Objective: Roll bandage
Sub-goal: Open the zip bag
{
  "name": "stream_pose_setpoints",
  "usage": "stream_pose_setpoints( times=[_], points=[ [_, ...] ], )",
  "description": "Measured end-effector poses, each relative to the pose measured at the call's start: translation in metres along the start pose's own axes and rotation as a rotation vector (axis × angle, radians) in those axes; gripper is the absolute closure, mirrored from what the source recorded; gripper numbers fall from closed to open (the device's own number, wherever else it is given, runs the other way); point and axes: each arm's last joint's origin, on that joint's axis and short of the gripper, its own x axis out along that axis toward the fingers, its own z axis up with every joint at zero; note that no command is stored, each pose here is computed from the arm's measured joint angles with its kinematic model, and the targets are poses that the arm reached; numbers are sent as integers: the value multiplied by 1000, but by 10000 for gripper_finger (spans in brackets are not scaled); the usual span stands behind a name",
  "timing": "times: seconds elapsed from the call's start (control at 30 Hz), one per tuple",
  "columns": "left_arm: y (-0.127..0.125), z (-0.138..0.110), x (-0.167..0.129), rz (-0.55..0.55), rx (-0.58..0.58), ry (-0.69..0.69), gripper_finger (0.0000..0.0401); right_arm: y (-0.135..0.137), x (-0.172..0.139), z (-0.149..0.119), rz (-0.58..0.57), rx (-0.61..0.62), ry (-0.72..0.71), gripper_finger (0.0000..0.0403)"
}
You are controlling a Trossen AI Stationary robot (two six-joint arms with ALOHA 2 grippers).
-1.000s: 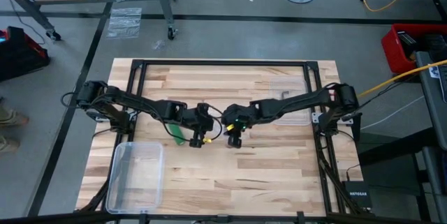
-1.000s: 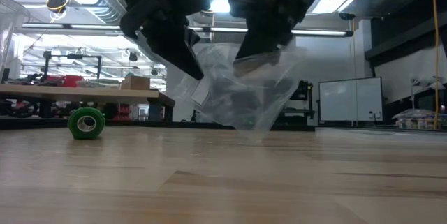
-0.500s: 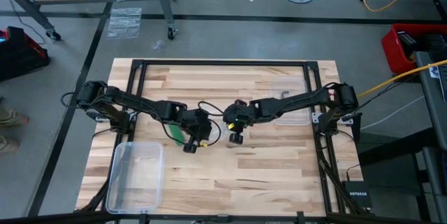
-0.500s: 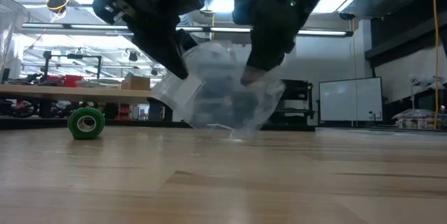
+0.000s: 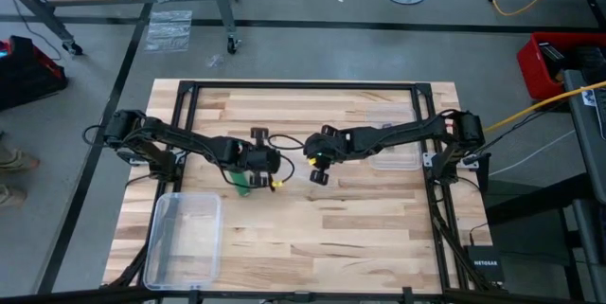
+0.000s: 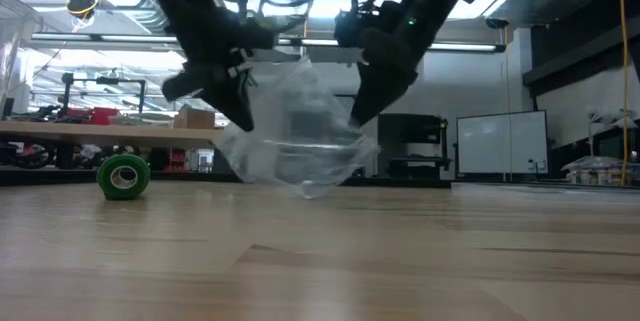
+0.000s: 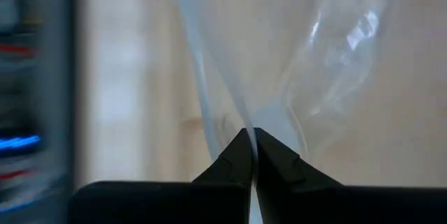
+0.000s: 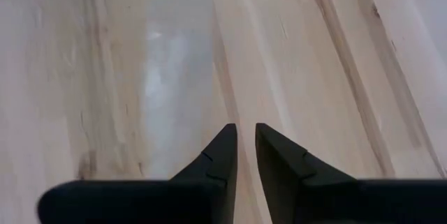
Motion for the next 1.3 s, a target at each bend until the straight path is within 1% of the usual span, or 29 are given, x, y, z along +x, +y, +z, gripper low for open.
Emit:
stream_pose_setpoints(
  times=[0.03,0.1,0.17,0.23,0.33,0.43,0.5,0.63,0.7,0.8,0.9,1.07,1.17,1.27,1.3],
  points=[
    [1,0,0,46,7,7,401,0,0,1,-4,1,-7,345],
    [3,2,0,90,-2,-4,401,0,0,3,-2,6,-32,345],
    [3,5,-1,97,-27,-34,401,1,0,5,3,9,-53,345],
    [3,7,-1,76,-47,-56,401,1,0,5,15,9,-48,345],
    [3,6,1,-15,-73,-56,401,2,0,0,65,1,10,345],
    [3,6,3,-160,-132,-74,401,2,0,-7,102,-5,81,345],
    [2,10,3,-243,-168,-110,401,2,-1,-11,110,-8,125,345],
    [1,20,1,-373,-210,-222,401,1,-2,-18,105,-17,203,345],
    [1,23,0,-402,-248,-255,401,1,-3,-23,98,-22,251,345],
    [5,24,2,-367,-324,-254,401,-1,-6,-31,83,-30,341,345],
    [11,21,6,-325,-364,-228,401,-3,-8,-37,66,-7,409,345],
    [23,19,10,-274,-374,-228,401,-4,-11,-41,37,68,466,345],
    [30,18,11,-260,-367,-231,401,-6,-14,-47,20,70,532,345],
    [34,18,13,-255,-355,-238,401,-7,-21,-52,37,56,613,345],
    [35,18,14,-254,-351,-238,401,-7,-25,-52,43,55,619,345]
  ],
)
